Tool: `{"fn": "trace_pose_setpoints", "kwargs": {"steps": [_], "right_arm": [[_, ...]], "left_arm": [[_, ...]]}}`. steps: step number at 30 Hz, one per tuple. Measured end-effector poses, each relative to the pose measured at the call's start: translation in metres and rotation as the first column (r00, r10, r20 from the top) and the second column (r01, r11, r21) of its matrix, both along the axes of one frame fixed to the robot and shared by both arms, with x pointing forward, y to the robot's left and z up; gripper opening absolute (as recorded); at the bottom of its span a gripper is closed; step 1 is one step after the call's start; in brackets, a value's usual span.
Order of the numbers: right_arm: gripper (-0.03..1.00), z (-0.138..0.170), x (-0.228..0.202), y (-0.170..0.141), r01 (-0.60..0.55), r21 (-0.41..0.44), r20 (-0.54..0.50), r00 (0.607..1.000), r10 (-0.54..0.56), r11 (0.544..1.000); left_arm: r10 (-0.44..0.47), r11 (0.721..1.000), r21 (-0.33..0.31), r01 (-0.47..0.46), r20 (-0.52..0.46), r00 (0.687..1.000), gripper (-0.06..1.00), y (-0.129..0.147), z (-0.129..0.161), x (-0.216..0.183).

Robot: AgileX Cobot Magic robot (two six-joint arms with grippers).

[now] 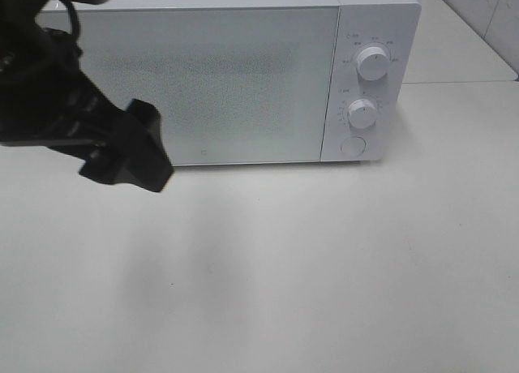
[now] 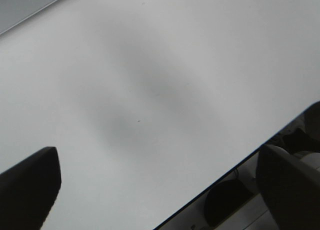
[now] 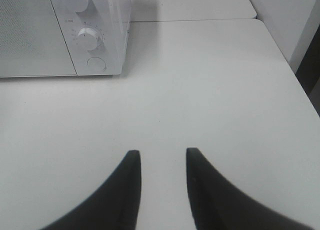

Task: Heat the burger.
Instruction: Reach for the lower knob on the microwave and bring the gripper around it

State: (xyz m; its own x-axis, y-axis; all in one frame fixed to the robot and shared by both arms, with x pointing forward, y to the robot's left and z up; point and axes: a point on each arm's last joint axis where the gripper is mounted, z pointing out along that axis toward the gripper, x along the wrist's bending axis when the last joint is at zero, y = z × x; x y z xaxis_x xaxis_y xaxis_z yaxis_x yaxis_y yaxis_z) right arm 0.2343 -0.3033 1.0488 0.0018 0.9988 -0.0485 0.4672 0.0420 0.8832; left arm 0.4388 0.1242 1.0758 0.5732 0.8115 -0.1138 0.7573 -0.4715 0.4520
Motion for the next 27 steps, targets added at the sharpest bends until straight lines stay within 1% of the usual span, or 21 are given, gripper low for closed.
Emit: {"fn": "trace_pose_setpoints", "kwargs": {"steps": [2, 3, 5, 6, 7, 8, 9, 10, 11, 12, 13, 14, 15, 16, 17, 18, 20, 22, 23, 26, 27], "right_arm": [[0.34, 0.000, 0.000, 0.000, 0.000, 0.000, 0.000, 1.000, 0.000, 1.000], [0.34, 0.000, 0.000, 0.000, 0.000, 0.000, 0.000, 1.000, 0.000, 1.000], [0.34, 0.000, 0.000, 0.000, 0.000, 0.000, 0.000, 1.000, 0.000, 1.000], [0.34, 0.000, 0.000, 0.000, 0.000, 0.000, 0.000, 1.000, 0.000, 1.000], [0.34, 0.000, 0.000, 0.000, 0.000, 0.000, 0.000, 1.000, 0.000, 1.000], [0.34, 0.000, 0.000, 0.000, 0.000, 0.000, 0.000, 1.000, 0.000, 1.000], [0.34, 0.000, 0.000, 0.000, 0.000, 0.000, 0.000, 1.000, 0.000, 1.000], [0.34, 0.000, 0.000, 0.000, 0.000, 0.000, 0.000, 1.000, 0.000, 1.000], [0.34, 0.000, 0.000, 0.000, 0.000, 0.000, 0.000, 1.000, 0.000, 1.000], [0.34, 0.000, 0.000, 0.000, 0.000, 0.000, 0.000, 1.000, 0.000, 1.000], [0.34, 0.000, 0.000, 0.000, 0.000, 0.000, 0.000, 1.000, 0.000, 1.000], [0.34, 0.000, 0.000, 0.000, 0.000, 0.000, 0.000, 1.000, 0.000, 1.000], [0.34, 0.000, 0.000, 0.000, 0.000, 0.000, 0.000, 1.000, 0.000, 1.000], [0.34, 0.000, 0.000, 0.000, 0.000, 0.000, 0.000, 1.000, 0.000, 1.000], [0.34, 0.000, 0.000, 0.000, 0.000, 0.000, 0.000, 1.000, 0.000, 1.000], [0.34, 0.000, 0.000, 0.000, 0.000, 0.000, 0.000, 1.000, 0.000, 1.000], [0.34, 0.000, 0.000, 0.000, 0.000, 0.000, 0.000, 1.000, 0.000, 1.000], [0.34, 0.000, 0.000, 0.000, 0.000, 0.000, 0.000, 1.000, 0.000, 1.000], [0.34, 0.000, 0.000, 0.000, 0.000, 0.000, 0.000, 1.000, 0.000, 1.000], [0.34, 0.000, 0.000, 0.000, 0.000, 0.000, 0.000, 1.000, 0.000, 1.000], [0.34, 0.000, 0.000, 0.000, 0.000, 0.000, 0.000, 1.000, 0.000, 1.000]], "left_arm": [[0.103, 0.994, 0.039, -0.102, -0.030, 0.994, 0.99, 0.028, 0.002, 0.010], [0.103, 0.994, 0.039, -0.102, -0.030, 0.994, 0.99, 0.028, 0.002, 0.010], [0.202, 0.976, 0.094, -0.197, -0.053, 0.978, 0.99, 0.060, 0.004, 0.020], [0.202, 0.976, 0.094, -0.197, -0.053, 0.978, 0.99, 0.060, 0.004, 0.020], [0.263, 0.959, 0.123, -0.255, -0.055, 0.963, 0.99, 0.082, 0.003, 0.023], [0.299, 0.948, 0.128, -0.290, -0.051, 0.953, 0.99, 0.094, 0.003, 0.025], [0.299, 0.948, 0.128, -0.290, -0.051, 0.953, 0.99, 0.094, 0.003, 0.025], [0.346, 0.930, 0.151, -0.335, -0.050, 0.937, 0.99, 0.116, -0.002, 0.024], [0.376, 0.918, 0.159, -0.364, -0.054, 0.925, 0.99, 0.127, -0.005, 0.022], [0.376, 0.918, 0.159, -0.364, -0.054, 0.925, 0.99, 0.127, -0.005, 0.022], [0.427, 0.894, 0.175, -0.411, -0.065, 0.902, 0.99, 0.144, -0.011, 0.018], [0.457, 0.881, 0.178, -0.439, -0.069, 0.887, 0.99, 0.152, -0.015, 0.014], [0.457, 0.881, 0.178, -0.439, -0.069, 0.887, 0.99, 0.152, -0.015, 0.014], [0.499, 0.858, 0.179, -0.481, -0.070, 0.864, 0.99, 0.164, -0.019, 0.005], [0.499, 0.858, 0.179, -0.481, -0.070, 0.864, 0.99, 0.164, -0.019, 0.005], [0.528, 0.842, 0.168, -0.513, -0.061, 0.847, 0.99, 0.171, -0.022, -0.005], [0.536, 0.838, 0.160, -0.522, -0.055, 0.842, 0.99, 0.172, -0.023, -0.012], [0.539, 0.839, 0.122, -0.531, -0.045, 0.841, 0.99, 0.171, -0.024, -0.033], [0.540, 0.840, 0.080, -0.536, -0.038, 0.841, 0.99, 0.168, -0.024, -0.046], [0.541, 0.840, 0.052, -0.540, -0.029, 0.840, 0.99, 0.167, -0.022, -0.054], [0.542, 0.840, 0.001, -0.542, -0.001, 0.840, 0.99, 0.165, -0.020, -0.070]]}}
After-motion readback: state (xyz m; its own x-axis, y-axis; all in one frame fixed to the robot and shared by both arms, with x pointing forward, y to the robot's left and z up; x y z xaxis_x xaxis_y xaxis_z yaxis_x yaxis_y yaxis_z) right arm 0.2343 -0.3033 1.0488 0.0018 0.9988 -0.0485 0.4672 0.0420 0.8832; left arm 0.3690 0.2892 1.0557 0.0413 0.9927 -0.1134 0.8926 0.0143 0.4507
